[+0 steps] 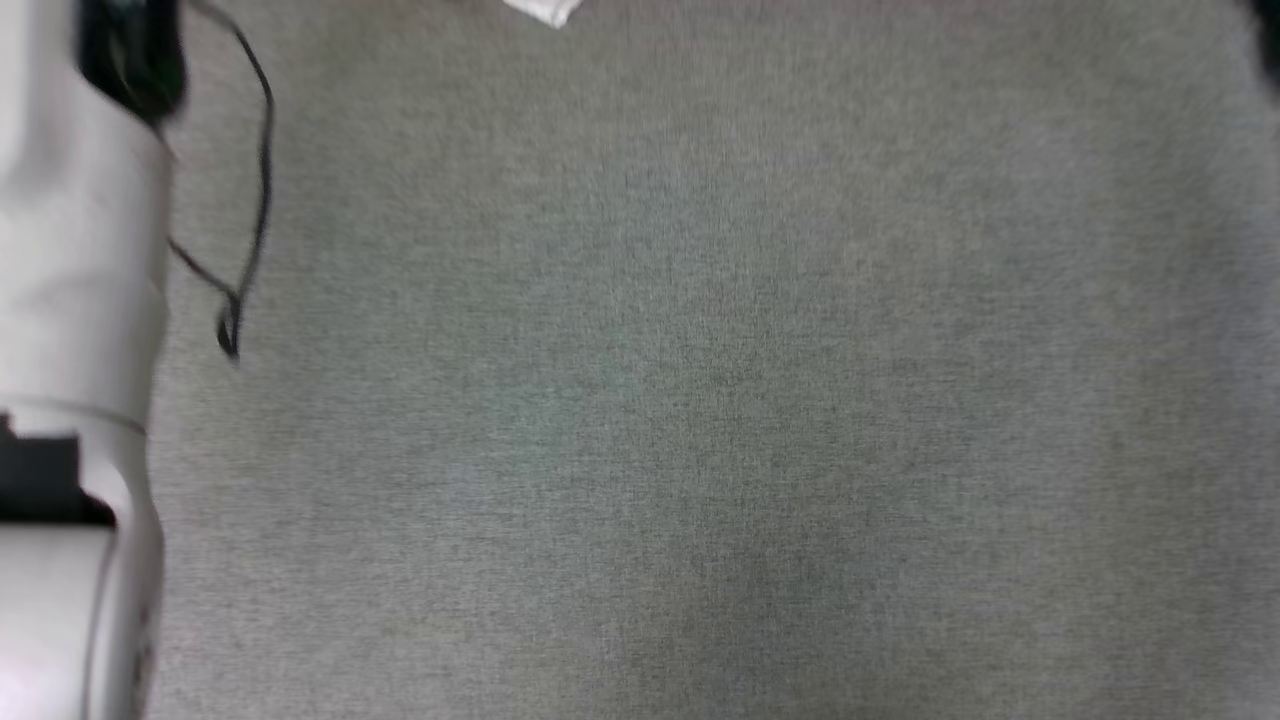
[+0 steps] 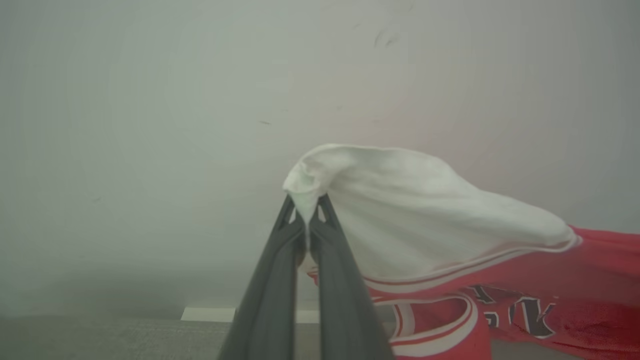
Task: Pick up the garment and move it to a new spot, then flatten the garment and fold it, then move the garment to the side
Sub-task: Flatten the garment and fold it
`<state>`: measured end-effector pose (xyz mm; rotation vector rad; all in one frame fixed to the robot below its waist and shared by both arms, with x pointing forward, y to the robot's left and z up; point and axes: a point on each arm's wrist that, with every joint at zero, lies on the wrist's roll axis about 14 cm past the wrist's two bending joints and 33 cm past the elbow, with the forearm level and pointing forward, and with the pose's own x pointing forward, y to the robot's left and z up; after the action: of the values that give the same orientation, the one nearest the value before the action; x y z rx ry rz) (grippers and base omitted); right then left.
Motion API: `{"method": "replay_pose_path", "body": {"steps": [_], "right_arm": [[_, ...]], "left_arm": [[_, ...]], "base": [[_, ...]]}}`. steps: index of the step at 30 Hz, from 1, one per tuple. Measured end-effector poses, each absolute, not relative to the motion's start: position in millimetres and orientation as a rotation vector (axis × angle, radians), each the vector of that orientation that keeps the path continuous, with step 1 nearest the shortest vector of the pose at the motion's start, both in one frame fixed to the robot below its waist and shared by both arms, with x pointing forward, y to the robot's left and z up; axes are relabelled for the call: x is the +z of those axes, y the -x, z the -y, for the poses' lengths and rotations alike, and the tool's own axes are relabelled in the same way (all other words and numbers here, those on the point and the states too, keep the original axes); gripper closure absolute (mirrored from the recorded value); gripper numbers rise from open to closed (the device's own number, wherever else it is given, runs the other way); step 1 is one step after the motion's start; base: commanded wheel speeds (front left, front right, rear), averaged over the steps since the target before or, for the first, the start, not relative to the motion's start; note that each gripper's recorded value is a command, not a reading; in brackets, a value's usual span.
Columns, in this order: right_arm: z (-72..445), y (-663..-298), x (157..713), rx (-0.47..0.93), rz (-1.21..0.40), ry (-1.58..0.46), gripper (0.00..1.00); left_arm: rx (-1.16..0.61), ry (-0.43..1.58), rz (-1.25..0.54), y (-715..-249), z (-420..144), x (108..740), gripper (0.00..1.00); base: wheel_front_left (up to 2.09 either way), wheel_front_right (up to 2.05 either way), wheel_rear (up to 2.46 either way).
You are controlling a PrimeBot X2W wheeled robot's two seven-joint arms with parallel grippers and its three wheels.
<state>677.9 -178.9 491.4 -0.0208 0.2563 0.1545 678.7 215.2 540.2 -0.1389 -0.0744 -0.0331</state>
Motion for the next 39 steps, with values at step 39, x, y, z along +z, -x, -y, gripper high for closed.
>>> {"method": "replay_pose_path", "body": {"steps": [39], "right_arm": [[185,-335,439,0.257,-0.496,-0.088,1.0]], "left_arm": [[0.214,0.219,-0.177,-307,-267,491,1.0]], "base": [[0.0,0.0,0.0]]}}
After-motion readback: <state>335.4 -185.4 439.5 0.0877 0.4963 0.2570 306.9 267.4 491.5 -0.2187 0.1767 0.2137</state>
